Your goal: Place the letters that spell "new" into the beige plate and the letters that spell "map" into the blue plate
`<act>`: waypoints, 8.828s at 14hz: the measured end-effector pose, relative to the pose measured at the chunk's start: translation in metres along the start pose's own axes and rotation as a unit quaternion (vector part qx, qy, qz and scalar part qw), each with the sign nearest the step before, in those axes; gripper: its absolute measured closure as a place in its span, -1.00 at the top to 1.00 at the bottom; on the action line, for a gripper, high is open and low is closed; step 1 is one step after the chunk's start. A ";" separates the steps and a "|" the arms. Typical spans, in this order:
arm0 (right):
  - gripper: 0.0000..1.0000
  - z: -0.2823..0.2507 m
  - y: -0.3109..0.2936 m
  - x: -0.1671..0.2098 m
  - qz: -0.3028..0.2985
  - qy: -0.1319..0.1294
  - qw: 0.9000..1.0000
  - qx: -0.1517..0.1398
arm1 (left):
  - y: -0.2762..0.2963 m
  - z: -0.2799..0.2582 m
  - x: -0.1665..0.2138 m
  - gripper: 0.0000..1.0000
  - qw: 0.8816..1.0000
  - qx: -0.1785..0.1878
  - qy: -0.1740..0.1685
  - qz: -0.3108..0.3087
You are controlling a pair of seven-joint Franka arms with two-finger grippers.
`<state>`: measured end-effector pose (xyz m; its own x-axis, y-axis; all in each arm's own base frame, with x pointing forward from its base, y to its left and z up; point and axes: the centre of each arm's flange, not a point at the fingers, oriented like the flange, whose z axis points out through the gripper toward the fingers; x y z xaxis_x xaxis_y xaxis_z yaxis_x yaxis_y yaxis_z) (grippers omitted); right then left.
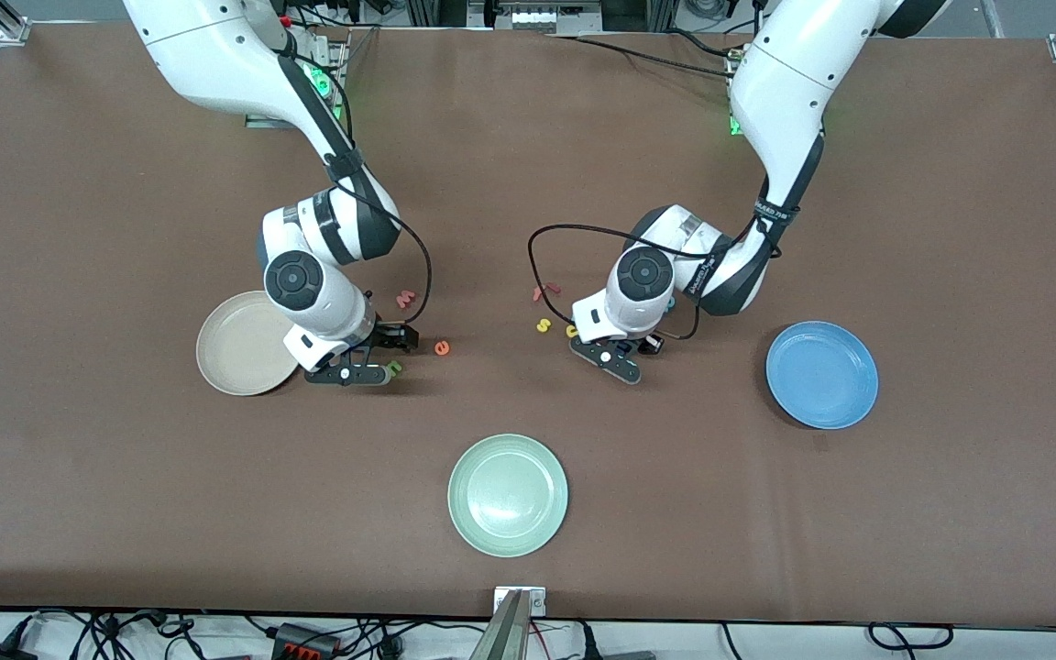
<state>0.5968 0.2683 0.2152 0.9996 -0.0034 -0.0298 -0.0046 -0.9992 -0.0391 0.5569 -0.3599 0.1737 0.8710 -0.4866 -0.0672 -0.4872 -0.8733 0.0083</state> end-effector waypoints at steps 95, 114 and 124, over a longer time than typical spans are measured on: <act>-0.48 -0.012 0.001 -0.060 0.254 -0.077 0.962 -0.056 | 0.017 -0.025 -0.077 1.00 0.992 -0.035 -0.034 -0.117; -0.48 0.020 0.263 0.000 0.106 -0.115 0.987 -0.032 | 0.005 0.000 -0.071 -0.41 0.987 -0.031 -0.025 -0.158; 1.00 -0.049 0.144 0.038 0.000 -0.054 0.999 -0.001 | -0.221 -0.125 -0.050 -0.41 0.994 0.030 -0.086 -0.066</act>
<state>0.6360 0.1221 0.2570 0.9906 0.0008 -0.1370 -0.0043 -0.9993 -0.0368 0.6288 -0.1458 0.2995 0.9064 -0.3516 -0.2342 -0.3766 -0.9236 -0.0711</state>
